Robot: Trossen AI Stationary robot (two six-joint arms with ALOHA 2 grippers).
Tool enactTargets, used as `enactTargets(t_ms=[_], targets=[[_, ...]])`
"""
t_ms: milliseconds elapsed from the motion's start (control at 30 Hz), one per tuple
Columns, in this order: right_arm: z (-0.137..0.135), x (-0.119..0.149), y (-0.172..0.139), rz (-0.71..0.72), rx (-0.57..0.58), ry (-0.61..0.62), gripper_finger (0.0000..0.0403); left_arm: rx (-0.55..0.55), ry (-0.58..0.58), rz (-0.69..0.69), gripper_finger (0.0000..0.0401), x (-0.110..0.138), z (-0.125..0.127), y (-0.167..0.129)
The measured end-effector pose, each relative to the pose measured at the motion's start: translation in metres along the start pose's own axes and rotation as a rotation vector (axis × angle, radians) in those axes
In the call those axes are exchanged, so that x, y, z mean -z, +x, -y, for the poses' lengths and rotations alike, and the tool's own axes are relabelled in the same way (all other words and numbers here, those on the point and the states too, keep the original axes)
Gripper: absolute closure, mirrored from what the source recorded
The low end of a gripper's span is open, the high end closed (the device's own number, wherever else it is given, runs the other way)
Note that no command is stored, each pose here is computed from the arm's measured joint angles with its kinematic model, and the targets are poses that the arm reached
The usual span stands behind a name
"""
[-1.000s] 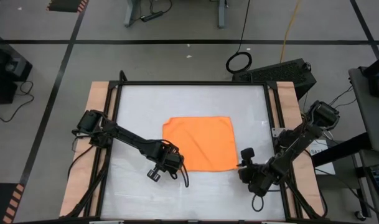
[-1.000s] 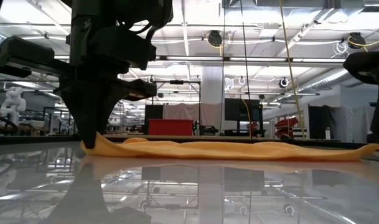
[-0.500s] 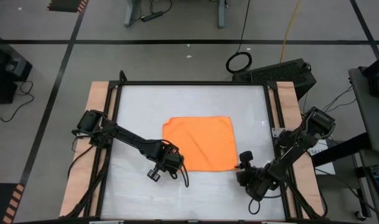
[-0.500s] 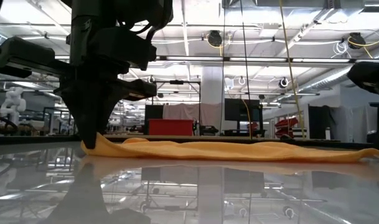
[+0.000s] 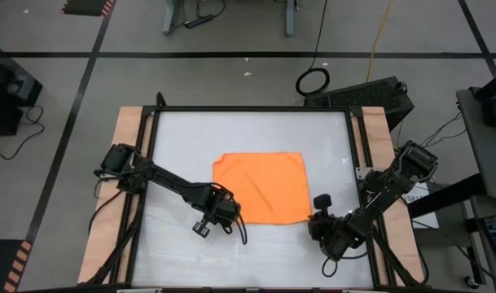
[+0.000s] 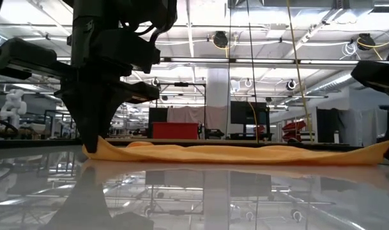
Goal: Roll towel
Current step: Fold the towel
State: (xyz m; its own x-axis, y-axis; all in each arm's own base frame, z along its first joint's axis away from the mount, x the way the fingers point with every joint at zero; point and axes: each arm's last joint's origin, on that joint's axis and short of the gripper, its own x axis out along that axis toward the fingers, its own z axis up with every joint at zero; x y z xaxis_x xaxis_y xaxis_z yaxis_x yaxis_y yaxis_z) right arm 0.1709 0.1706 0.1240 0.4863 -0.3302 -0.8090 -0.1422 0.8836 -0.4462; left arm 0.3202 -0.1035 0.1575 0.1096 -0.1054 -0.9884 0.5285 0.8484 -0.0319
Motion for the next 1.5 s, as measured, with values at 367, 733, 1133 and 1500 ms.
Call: enactTargets(t_ms=[367, 733, 1133, 1500], targets=[[-0.004, -0.024, -0.018, -0.011, -0.118, 0.057, 0.0402, -0.047, -0.015, -0.003, 0.0396, -0.009, 0.010, -0.013], [0.005, -0.060, -0.059, -0.051, -0.151, 0.072, 0.0402, -0.259, -0.079, 0.014, 0.0396, -0.015, 0.024, -0.058], [0.059, -0.050, -0.060, -0.253, 0.204, 0.167, 0.0403, -0.614, -0.302, -0.058, 0.0396, 0.006, -0.018, -0.076], [0.102, -0.035, -0.013, -0.429, 0.282, 0.213, 0.0402, -0.634, -0.449, -0.110, 0.0396, 0.030, -0.084, -0.079]])
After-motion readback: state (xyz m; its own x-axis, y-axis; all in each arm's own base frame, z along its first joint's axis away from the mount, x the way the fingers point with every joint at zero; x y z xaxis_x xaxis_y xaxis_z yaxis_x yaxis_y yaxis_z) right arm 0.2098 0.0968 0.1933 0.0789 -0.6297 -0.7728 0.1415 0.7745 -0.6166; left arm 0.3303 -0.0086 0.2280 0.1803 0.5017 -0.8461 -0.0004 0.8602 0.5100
